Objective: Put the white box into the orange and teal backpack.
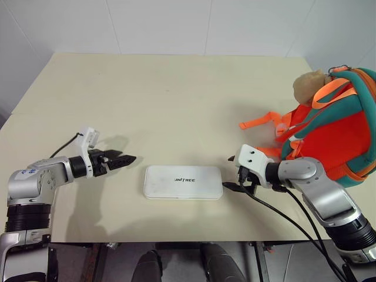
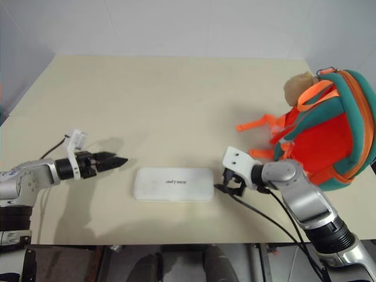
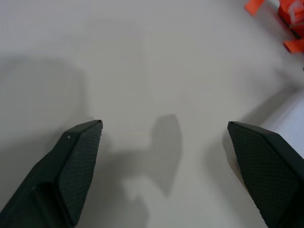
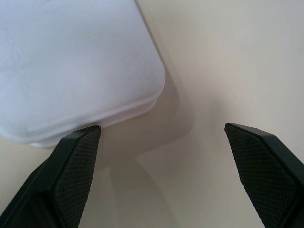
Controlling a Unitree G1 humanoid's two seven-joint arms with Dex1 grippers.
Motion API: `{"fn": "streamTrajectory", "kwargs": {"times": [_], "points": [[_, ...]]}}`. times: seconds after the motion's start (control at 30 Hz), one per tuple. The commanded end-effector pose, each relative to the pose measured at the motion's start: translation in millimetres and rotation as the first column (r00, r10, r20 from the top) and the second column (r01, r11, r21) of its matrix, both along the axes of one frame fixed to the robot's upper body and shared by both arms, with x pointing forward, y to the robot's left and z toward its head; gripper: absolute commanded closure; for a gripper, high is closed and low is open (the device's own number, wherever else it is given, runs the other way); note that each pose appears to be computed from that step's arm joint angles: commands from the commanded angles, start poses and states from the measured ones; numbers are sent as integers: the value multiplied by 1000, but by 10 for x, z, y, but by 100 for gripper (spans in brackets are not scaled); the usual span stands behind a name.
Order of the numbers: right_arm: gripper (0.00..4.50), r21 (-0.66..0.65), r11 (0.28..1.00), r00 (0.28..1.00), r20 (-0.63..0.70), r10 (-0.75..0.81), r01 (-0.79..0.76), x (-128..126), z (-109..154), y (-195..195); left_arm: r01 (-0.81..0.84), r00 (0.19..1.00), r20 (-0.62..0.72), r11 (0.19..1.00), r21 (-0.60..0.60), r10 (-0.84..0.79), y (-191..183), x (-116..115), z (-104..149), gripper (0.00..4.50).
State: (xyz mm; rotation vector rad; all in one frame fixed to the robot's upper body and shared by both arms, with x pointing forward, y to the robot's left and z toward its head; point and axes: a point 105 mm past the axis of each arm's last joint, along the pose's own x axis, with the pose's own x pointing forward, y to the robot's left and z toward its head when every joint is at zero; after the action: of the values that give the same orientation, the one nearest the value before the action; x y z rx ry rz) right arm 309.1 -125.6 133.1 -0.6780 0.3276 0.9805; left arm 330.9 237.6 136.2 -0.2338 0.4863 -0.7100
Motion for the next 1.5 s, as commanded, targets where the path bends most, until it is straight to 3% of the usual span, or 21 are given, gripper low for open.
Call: {"fn": "streamTrajectory", "kwargs": {"times": [0.03, 0.33, 0.6, 1.23, 1.5], "points": [[6, 8, 1000, 1000, 28, 6, -7, 12, 59, 20, 13, 996, -92, 997, -74, -20, -50, -103, 19, 0], [6, 11, 1000, 1000, 14, 7, -8, 4, 25, 20, 1, 948, -305, 961, -276, -88, -54, -331, -28, 0], [6, 17, 1000, 1000, 12, 8, -9, 17, 23, 28, 39, 920, -339, 906, -421, -197, -244, -389, -26, 0], [6, 14, 1000, 1000, 7, 10, -10, 11, 12, 40, 96, 896, -330, 857, -507, -296, -590, -264, -95, 0], [6, 15, 1000, 1000, 10, 3, -3, 7, 9, 33, 112, 870, -367, 857, -503, -328, -650, -345, -132, 0]]}}
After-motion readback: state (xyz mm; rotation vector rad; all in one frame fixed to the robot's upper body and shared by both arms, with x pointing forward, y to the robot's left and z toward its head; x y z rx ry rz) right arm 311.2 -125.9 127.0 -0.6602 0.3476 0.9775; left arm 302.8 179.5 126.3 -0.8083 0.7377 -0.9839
